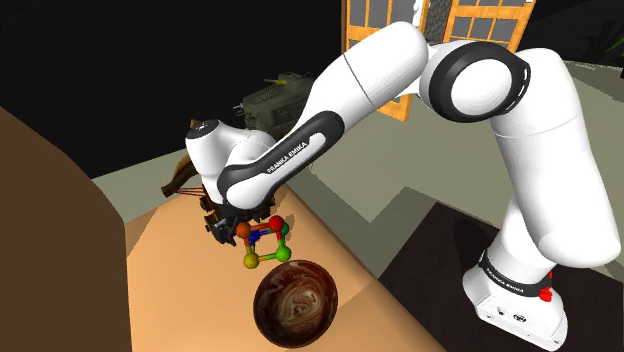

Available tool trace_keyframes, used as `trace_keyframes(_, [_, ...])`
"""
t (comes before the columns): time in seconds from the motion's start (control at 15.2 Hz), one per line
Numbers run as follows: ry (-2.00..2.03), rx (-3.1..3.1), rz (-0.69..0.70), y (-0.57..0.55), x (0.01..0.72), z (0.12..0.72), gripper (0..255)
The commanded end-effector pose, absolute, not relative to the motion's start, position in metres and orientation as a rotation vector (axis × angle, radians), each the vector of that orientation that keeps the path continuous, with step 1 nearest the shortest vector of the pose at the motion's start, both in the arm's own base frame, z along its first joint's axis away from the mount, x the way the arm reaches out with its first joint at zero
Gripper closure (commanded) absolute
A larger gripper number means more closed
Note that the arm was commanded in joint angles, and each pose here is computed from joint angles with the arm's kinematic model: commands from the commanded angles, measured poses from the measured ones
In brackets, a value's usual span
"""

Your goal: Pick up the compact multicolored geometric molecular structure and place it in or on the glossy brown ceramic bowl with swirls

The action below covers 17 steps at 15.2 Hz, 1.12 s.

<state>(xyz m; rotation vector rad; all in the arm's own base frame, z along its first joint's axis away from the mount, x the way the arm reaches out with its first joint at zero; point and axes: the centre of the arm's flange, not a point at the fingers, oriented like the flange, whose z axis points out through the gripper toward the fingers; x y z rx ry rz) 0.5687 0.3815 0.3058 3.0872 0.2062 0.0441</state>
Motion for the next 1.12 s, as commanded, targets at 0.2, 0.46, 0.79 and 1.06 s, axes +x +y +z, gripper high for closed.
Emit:
trace_keyframes(0.2, [0.206, 3.087, 0.044, 0.382, 0.569, 0.306, 255])
trace_keyframes(0.46, [0.206, 3.087, 0.044, 0.382, 0.569, 0.306, 255])
trace_keyframes(0.79, [0.206, 3.087, 0.044, 0.381, 0.569, 0.316, 255])
trace_keyframes(1.06, [0.206, 3.087, 0.044, 0.382, 0.569, 0.337, 255])
